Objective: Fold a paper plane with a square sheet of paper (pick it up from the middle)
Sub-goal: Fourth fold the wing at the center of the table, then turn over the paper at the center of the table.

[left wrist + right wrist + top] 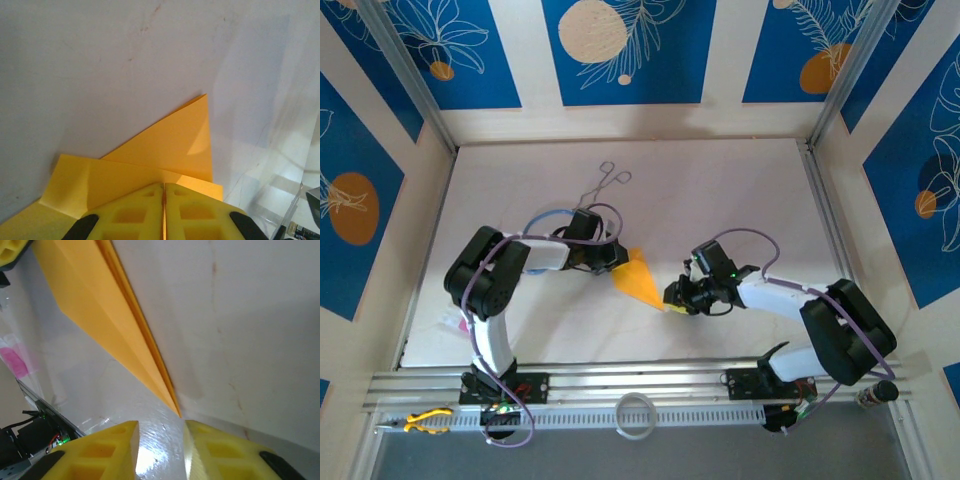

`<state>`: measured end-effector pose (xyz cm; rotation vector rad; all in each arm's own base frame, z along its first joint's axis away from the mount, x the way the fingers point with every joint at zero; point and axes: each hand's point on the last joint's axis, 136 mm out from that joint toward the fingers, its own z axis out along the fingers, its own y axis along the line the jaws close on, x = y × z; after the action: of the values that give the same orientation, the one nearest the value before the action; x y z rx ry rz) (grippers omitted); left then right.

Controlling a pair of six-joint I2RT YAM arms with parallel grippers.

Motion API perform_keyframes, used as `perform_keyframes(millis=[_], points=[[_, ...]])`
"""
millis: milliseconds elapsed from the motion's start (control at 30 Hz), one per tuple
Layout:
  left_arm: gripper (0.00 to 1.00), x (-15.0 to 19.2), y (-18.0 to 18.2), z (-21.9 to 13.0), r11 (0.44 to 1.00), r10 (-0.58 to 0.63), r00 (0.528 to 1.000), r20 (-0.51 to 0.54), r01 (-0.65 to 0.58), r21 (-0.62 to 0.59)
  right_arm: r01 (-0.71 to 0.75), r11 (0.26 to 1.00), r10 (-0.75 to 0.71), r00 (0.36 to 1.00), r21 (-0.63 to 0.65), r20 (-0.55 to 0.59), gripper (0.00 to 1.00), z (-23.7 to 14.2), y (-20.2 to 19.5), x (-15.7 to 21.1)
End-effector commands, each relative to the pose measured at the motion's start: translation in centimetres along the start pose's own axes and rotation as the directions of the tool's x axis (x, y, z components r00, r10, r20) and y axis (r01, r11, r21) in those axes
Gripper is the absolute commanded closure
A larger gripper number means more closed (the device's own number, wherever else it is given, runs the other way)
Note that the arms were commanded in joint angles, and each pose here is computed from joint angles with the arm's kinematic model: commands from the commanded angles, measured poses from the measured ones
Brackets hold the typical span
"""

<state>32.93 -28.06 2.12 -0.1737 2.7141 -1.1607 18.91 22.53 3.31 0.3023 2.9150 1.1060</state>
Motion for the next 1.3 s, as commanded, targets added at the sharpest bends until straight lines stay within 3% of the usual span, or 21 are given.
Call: perform_keyframes(millis=[0,200,400,1267], points=[[0.89,1.1,2.5,-0.2,0.996,-0.067,0.997,-0.024,0.065,-0.066,-0.058,0.998,0.057,0.998,-0.032,-0.024,0.66,-0.1,-0.3,0.9],[0.89,0.9,2.5,-0.1,0.995,-0.074,0.997,-0.02,0.072,-0.064,-0.061,0.998,0.06,0.998,-0.032,-0.026,0.65,0.0,0.1,0.6],[0.89,0.9,2.3,-0.2,0.995,-0.078,0.997,-0.019,0.076,-0.06,-0.065,0.996,0.064,0.998,-0.059,-0.03,0.73,0.4,0.6,0.3],[0.89,0.9,2.5,-0.3,0.995,-0.085,0.996,-0.016,0.084,-0.059,-0.056,0.996,0.051,0.996,-0.065,-0.076,0.73,2.1,1.0,0.2]])
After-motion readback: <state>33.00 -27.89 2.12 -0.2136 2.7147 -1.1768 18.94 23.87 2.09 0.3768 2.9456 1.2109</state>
